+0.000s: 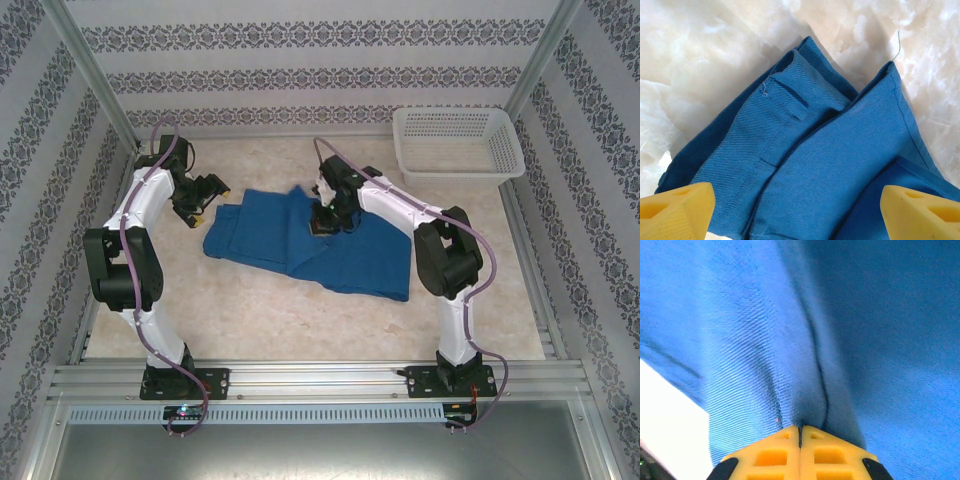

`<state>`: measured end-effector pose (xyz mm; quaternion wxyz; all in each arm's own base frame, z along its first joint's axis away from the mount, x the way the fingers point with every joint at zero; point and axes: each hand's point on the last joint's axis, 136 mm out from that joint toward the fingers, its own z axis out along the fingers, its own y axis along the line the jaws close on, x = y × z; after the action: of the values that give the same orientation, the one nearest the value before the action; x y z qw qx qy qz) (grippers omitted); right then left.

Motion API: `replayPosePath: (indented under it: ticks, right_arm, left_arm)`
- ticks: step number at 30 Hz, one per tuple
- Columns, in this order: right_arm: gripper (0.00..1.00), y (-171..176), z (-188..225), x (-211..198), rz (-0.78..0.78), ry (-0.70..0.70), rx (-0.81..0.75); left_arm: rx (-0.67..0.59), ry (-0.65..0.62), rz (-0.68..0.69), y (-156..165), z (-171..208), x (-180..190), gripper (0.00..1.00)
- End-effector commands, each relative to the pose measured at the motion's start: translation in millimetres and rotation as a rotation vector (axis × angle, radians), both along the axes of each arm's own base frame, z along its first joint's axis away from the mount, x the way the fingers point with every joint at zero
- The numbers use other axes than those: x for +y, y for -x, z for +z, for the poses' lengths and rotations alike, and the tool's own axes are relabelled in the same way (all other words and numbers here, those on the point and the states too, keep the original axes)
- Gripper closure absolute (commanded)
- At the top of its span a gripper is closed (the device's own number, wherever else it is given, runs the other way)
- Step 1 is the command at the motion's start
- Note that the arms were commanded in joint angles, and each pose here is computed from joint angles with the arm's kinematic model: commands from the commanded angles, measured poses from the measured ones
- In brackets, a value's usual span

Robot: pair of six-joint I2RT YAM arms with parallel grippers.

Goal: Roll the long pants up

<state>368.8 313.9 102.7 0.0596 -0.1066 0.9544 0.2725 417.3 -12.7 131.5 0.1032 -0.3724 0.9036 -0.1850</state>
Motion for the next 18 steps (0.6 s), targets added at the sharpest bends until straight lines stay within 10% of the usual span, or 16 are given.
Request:
replayPosePath:
  ticks: [1, 14, 18]
  right_arm:
    - [1.0, -2, 41, 39, 0.0, -0.132, -0.021]
    - [1.0, 39, -7, 160, 0.12, -0.193, 0.103]
    - [0.37, 42, -3, 155, 0.138, -0.157, 0.089]
  left_arm:
    - [-0.009, 0.002, 0.028, 4, 6, 4, 0.14]
    - [-0.003, 0.0, 0.022, 7, 2, 4, 0.14]
    - [-0.006, 0.018, 0.019, 5, -1, 1, 0.14]
